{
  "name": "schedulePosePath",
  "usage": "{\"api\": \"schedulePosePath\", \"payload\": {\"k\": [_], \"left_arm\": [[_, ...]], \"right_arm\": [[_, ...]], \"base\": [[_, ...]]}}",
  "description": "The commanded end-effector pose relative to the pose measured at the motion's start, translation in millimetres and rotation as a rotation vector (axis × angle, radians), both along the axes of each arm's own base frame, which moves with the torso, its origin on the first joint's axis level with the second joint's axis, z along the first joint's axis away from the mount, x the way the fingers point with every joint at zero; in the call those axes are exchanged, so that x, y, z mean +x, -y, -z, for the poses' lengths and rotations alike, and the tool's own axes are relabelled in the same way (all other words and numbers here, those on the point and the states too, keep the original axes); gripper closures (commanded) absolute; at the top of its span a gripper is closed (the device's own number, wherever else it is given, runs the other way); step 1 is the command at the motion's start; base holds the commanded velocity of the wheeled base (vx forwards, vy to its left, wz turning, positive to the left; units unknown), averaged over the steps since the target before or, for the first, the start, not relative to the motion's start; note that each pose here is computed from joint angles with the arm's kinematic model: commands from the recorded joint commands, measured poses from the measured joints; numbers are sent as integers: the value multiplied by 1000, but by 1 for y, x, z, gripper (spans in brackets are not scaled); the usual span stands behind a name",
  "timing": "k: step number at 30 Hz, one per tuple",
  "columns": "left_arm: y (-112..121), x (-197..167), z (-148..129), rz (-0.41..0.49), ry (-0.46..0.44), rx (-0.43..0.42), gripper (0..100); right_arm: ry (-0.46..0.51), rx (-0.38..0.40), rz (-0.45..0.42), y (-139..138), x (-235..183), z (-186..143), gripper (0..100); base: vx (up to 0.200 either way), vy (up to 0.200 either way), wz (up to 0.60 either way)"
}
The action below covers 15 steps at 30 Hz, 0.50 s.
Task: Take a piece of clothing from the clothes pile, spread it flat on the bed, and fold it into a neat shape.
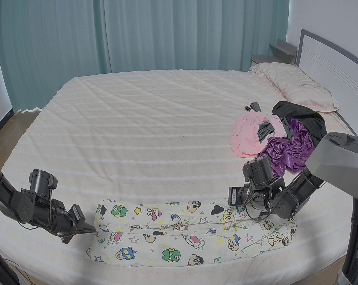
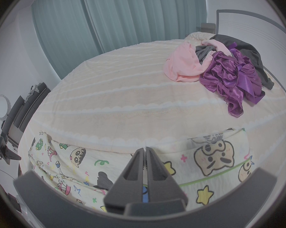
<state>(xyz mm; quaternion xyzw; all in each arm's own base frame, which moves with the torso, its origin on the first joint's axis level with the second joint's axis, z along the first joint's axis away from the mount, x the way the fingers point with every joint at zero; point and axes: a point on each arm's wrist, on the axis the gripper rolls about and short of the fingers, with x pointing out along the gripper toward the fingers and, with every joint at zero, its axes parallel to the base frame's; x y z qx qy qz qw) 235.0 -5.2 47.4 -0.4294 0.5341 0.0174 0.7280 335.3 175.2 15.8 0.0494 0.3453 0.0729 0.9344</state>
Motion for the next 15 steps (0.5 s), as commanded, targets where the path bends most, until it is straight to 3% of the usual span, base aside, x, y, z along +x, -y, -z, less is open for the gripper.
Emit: {"api": "schedulePosePath", "payload": {"k": [1, 7, 8, 15], "left_arm": [[0, 0, 1, 1, -4, -1, 100], [0, 0, 1, 0, -3, 0, 100], [0, 0, 1, 0, -3, 0, 100], [0, 0, 1, 0, -3, 0, 100]], "right_arm": [[7, 4, -3, -1, -1, -3, 100], [10, 2, -7, -5, -4, -2, 100], [10, 3, -19, -9, -7, -3, 0], [36, 45, 0, -8, -8, -16, 0]], "base": [[0, 0, 0], [0, 0, 0], [0, 0, 0], [0, 0, 0]]}}
